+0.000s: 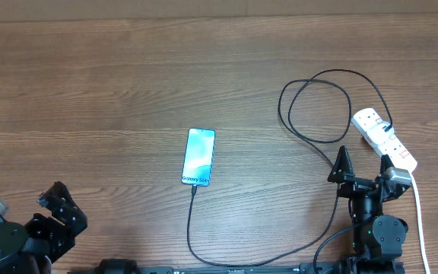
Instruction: Plug charger to phone and switch on socket
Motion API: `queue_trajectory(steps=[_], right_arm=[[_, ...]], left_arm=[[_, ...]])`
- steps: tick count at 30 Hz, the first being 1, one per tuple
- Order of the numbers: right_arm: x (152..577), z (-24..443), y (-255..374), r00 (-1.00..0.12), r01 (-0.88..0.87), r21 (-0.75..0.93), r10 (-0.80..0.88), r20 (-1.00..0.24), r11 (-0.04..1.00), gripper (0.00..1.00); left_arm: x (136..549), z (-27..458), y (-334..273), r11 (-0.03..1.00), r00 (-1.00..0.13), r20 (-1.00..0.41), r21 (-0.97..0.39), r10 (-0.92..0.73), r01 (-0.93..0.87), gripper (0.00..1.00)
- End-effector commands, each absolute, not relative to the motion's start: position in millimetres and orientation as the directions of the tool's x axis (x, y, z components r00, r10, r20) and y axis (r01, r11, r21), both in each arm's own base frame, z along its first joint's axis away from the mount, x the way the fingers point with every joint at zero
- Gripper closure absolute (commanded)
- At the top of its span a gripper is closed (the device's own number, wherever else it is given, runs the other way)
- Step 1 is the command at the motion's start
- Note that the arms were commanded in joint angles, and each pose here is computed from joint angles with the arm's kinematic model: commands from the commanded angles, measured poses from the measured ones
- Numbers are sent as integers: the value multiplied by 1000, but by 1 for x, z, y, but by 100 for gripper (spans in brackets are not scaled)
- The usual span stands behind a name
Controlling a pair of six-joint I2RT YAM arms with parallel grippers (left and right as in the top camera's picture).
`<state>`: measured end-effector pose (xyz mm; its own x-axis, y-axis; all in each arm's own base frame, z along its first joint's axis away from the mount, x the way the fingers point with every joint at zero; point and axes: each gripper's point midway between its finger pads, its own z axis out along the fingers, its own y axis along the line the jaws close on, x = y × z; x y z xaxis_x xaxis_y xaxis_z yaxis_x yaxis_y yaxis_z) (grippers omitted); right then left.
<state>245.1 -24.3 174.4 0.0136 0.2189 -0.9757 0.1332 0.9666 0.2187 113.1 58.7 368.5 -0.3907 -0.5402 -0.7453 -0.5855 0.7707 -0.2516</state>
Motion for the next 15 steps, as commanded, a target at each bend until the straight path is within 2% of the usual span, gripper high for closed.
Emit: queue_trajectory(steps=[1,13,15], right_arm=[[245,173,-24,18,129,208,207,-978,970,0],[245,173,-24,18,129,208,207,-978,970,0],[245,173,-24,18,129,208,207,-978,970,0]], left_arm=[[112,369,58,762,-376,-742,-272,-555,-588,1],[106,362,59,762,-404,-731,-242,-550,-600,0],[106,362,59,745,-381,-724,-269,-574,-611,0]])
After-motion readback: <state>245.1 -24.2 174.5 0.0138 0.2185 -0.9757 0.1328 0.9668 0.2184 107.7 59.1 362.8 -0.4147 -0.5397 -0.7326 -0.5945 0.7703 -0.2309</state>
